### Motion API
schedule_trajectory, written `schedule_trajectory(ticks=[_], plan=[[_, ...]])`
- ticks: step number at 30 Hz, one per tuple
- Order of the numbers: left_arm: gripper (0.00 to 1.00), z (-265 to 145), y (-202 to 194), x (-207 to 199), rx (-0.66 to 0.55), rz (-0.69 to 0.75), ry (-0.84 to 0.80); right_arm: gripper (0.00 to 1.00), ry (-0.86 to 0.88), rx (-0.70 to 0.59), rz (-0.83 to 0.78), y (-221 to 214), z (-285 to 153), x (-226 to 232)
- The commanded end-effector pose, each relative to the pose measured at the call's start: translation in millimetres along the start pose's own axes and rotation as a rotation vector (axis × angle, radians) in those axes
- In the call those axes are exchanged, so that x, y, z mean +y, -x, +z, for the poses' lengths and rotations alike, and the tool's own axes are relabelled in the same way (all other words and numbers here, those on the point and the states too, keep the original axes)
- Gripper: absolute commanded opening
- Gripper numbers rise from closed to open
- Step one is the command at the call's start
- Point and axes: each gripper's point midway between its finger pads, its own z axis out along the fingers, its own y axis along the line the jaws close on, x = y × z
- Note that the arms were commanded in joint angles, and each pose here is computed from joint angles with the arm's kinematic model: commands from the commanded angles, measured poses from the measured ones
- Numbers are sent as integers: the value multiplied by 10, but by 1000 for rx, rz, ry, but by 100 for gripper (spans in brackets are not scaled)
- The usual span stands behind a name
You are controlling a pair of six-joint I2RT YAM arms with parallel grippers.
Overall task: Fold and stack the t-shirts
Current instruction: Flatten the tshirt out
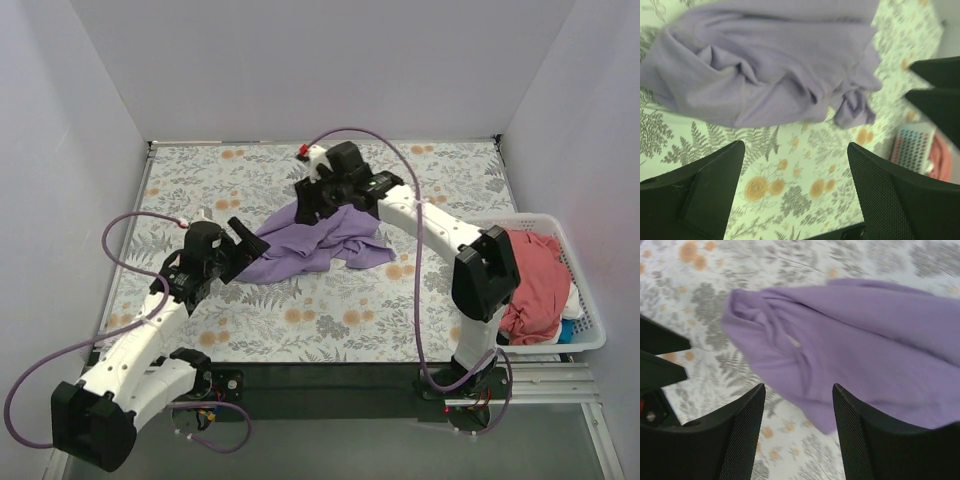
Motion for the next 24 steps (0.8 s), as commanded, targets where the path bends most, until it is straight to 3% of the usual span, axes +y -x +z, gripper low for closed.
schedule_trajectory(ticks=[1,4,8,14,17,24], plan=[[83,76,-394,104,214,81,53,63,-204,-13,75,-198,-544,-704],[82,206,-695,75,320,143,86,61,-297,13,117,-463,-752,-1062],[81,411,-790,-99,350,227,105,54,-322,18,186,-775,-885,-1343],[81,791,-570,-288,236,310,121,57,-316,34,253,-1008,-780,-1507],[81,995,-612,-308,259,370,130,59,-303,63,272,-1127,-713,-1527],[82,1297,-699,-581,231,670,110,61,-372,111,295,-1458,-723,-1632]])
